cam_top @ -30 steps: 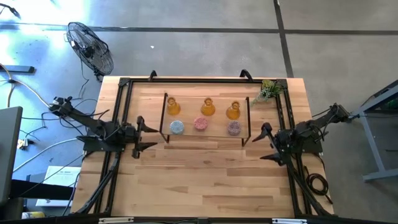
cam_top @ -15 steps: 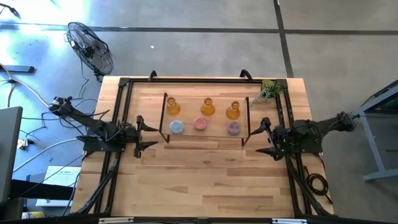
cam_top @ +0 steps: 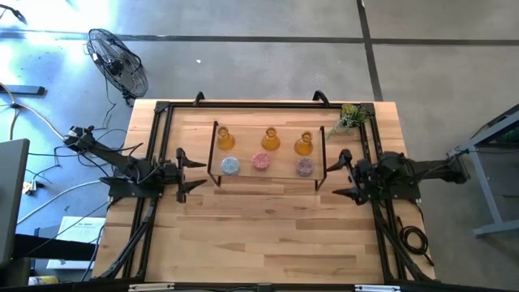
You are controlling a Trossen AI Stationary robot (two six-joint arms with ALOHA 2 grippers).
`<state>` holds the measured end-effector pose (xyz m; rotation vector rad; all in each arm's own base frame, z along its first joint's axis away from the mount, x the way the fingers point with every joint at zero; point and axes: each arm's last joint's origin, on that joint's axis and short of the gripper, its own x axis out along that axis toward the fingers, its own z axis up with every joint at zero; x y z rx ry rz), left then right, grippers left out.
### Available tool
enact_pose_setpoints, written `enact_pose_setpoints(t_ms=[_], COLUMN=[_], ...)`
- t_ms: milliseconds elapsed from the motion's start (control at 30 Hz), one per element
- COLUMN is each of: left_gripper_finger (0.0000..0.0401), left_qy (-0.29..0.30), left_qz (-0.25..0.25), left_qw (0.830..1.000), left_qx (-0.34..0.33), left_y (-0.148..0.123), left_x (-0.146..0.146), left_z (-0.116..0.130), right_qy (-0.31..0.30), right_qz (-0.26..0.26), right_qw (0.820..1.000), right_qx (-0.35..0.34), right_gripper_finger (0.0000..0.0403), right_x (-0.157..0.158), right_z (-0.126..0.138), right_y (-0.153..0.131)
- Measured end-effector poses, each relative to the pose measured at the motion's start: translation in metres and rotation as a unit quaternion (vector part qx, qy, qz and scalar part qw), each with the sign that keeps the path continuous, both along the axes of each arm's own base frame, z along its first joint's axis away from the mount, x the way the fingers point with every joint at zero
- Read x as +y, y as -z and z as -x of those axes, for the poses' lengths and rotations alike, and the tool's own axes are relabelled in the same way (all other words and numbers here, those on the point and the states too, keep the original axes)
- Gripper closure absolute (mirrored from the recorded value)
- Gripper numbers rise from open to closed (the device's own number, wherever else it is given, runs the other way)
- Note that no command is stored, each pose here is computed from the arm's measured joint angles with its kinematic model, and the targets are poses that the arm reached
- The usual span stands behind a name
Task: Pick & Place candle stick holders
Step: Return to Home Position
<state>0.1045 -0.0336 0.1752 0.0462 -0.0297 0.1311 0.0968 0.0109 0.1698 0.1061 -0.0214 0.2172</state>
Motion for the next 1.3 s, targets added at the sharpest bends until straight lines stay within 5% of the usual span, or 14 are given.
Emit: enact_pose_setpoints(t_ms=[667,1300], left_gripper_finger=[0.0153,0.0153], left_qy=[-0.001,-0.002], left_qz=[0.009,0.011], left_qw=[1.000,1.000], left_qx=[0.009,0.009], left_y=[0.003,-0.003], left_x=[0.000,0.000], left_z=[0.000,0.000], right_qy=[0.051,0.086], right_qz=[0.030,-0.022], right_qw=[0.998,0.996], right_qx=[-0.005,-0.002], right_gripper_finger=[0.0036,0.0037], right_x=[-0.011,-0.013], right_z=[-0.001,-0.001], right_y=[0.000,-0.001])
